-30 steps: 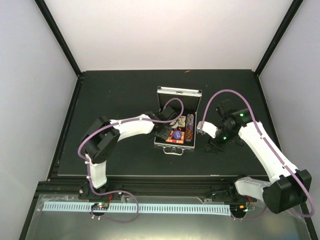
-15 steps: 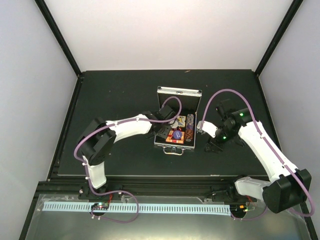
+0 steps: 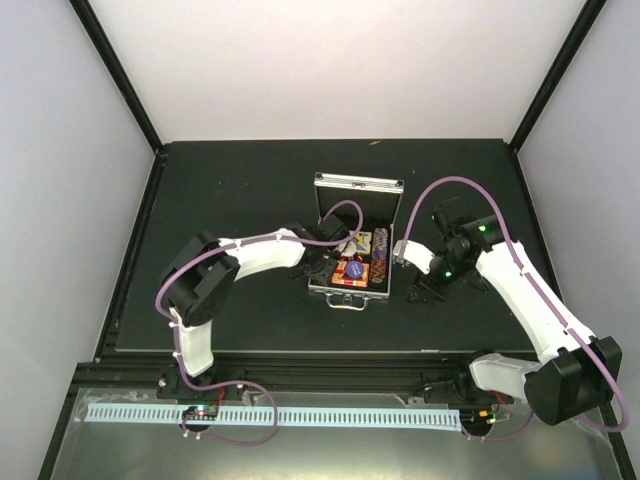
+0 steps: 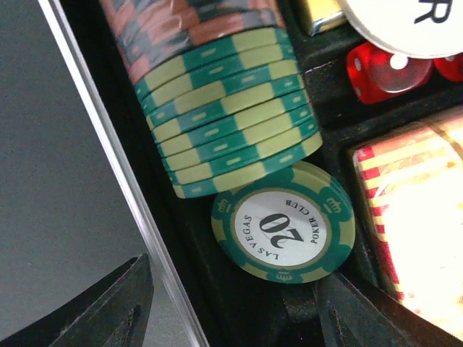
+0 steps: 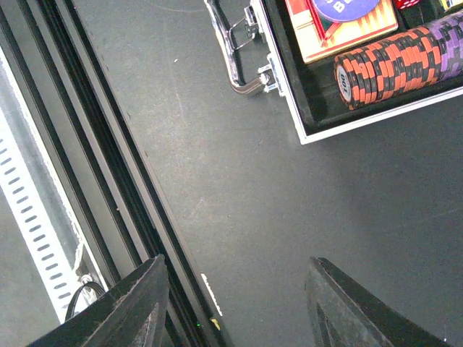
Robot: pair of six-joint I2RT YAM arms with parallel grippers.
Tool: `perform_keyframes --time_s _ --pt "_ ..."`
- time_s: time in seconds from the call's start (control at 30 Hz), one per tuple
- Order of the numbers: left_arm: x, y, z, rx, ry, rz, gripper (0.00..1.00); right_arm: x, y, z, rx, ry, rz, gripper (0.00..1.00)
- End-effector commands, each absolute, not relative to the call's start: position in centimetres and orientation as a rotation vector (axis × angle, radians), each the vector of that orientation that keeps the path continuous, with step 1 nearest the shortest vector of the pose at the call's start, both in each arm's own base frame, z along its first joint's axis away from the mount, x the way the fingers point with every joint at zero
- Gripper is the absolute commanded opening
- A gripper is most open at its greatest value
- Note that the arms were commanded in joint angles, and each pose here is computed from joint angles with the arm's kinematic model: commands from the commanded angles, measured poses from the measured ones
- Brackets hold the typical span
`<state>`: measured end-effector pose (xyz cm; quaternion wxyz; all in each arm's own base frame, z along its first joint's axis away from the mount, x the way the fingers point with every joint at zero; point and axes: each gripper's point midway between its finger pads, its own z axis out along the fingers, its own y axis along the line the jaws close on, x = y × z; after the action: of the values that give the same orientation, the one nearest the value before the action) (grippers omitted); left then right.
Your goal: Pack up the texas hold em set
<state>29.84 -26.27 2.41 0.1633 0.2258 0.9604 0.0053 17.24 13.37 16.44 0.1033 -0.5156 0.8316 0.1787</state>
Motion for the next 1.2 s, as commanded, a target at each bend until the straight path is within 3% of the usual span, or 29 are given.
perform_keyframes --time_s 0.0,0.5,0.77,0.93,1.17 --pt "30.6 -26.7 1.4 0.684 2.745 0.061 0.64 17.4 13.8 16.7 -1.507 2.437 0.544 0.55" --pt "34.8 -25.9 8.5 0.494 2.561 0.023 0.62 17.8 13.9 16.7 -1.489 2.440 0.547 0.55" --pt "35.2 -26.1 8.5 0.479 2.565 0.002 0.62 18.1 14.2 16.4 -1.485 2.446 0.563 0.55" --pt "34.6 -25.8 7.9 0.493 2.589 0.003 0.62 18.3 14.3 16.5 -1.484 2.446 0.567 0.55" --pt "31.0 -26.6 7.1 0.628 2.652 -0.189 0.65 18.2 14.3 16.5 -1.491 2.441 0.563 0.55"
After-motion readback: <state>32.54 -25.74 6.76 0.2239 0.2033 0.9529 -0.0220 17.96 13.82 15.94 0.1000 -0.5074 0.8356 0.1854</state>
